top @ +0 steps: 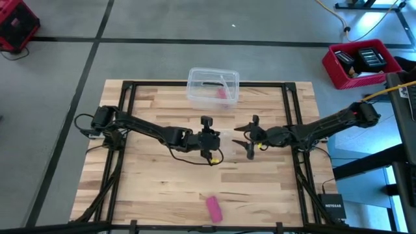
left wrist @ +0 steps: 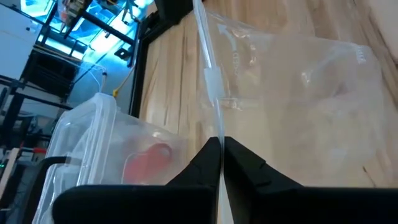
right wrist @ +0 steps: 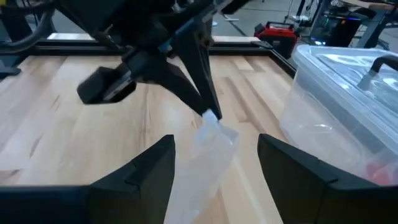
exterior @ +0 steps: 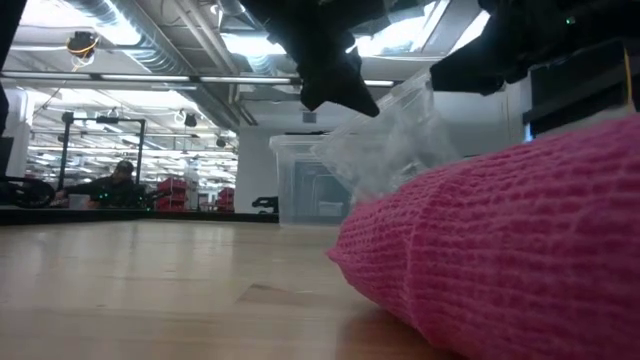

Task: Roll bandage
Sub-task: Open the transparent zip bag

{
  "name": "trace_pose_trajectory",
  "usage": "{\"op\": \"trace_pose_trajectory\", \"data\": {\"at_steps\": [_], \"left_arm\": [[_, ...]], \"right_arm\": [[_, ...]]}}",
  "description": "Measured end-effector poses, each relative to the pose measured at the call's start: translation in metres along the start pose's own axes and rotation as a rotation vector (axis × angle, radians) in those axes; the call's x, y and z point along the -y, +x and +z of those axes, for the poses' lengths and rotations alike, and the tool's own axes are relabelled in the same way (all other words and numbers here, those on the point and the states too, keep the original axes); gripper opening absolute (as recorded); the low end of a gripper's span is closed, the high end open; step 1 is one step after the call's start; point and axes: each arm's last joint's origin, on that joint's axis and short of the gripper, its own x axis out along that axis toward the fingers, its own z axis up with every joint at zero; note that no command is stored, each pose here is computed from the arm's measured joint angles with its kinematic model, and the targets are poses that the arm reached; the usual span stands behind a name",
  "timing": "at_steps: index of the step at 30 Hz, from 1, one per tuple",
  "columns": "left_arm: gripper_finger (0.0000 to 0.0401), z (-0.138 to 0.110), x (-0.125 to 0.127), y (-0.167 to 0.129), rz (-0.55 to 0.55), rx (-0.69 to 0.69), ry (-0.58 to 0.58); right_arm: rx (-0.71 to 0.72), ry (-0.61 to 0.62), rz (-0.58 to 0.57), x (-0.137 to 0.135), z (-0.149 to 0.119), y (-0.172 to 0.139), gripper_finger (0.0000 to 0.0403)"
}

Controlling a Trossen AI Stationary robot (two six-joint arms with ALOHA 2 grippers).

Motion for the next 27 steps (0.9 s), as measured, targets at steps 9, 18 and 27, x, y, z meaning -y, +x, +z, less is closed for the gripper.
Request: {"op": "trace_pose_trajectory", "data": {"at_steps": [9, 18, 27], "left_arm": [[0.0007, 0.007, -0.001, -0.001, -0.007, 0.072, -0.014], [0.0008, 0.009, -0.001, -0.003, -0.044, 0.101, -0.076], [0.0086, 0.008, -0.010, -0.003, -0.259, 0.164, -0.240]], "right_arm": [[-0.020, -0.005, 0.012, -0.003, -0.004, 0.005, 0.0142], [-0.096, -0.114, 0.011, -0.002, -0.012, 0.005, 0.0019], [-0.128, -0.134, -0.009, -0.001, -0.016, 0.004, 0.0010]]}}
